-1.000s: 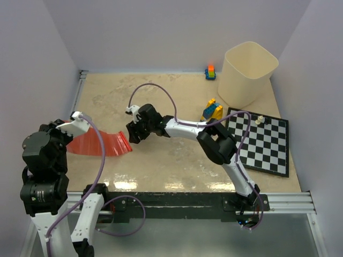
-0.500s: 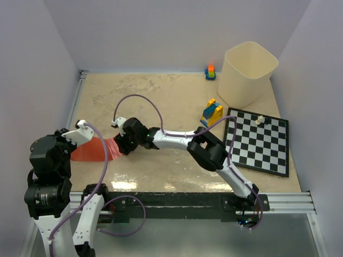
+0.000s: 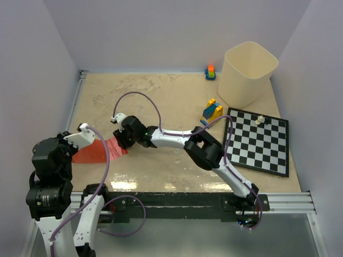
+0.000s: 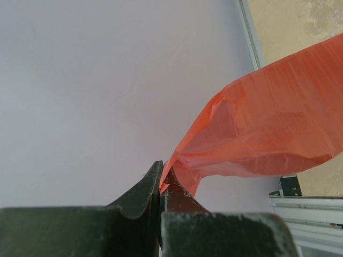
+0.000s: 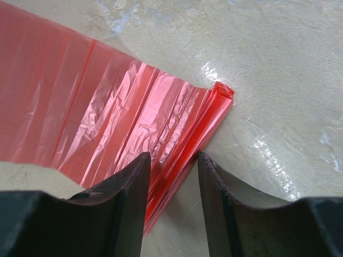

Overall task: Put the trash bags into the trash bin
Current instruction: Tear the trash bag at the center of the board.

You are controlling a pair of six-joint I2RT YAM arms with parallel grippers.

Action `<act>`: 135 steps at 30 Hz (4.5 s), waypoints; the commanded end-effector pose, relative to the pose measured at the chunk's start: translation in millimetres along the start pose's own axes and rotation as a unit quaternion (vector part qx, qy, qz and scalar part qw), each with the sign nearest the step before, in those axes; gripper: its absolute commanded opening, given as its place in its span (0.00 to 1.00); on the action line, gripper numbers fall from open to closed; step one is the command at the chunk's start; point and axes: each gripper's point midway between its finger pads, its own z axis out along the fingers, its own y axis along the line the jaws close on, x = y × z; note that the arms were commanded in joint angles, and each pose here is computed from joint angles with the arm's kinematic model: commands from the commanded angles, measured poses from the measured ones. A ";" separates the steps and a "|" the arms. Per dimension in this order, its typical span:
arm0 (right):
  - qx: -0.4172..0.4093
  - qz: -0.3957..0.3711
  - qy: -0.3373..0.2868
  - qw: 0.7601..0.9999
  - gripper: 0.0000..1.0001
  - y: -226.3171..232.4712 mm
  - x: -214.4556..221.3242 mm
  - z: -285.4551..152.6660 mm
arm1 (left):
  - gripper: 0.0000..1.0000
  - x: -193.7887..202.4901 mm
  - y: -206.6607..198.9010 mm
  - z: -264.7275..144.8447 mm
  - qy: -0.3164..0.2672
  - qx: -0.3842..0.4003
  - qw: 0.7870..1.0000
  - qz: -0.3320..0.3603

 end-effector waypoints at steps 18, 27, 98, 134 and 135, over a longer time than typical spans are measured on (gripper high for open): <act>0.058 0.005 0.035 0.998 0.35 -31.3 39.7 31.1 | 0.00 -1.3 -3.8 7.3 0.006 0.011 1.000 -0.008; 0.080 -0.019 0.054 0.995 0.31 -43.7 57.5 36.9 | 0.00 -2.5 -5.7 10.4 0.005 0.015 1.000 -0.013; -0.044 -0.200 -0.288 0.936 0.00 -74.9 -236.8 -332.9 | 0.65 -366.1 -98.9 70.2 -0.514 0.392 0.739 -0.192; -0.054 -0.046 -0.272 0.960 0.00 -94.5 -230.3 -314.1 | 0.00 -374.0 -113.9 85.8 -0.501 0.414 0.743 -0.161; -0.057 -0.018 -0.276 0.959 0.00 -96.6 -230.6 -311.1 | 0.00 -373.2 -114.7 87.5 -0.500 0.410 0.747 -0.155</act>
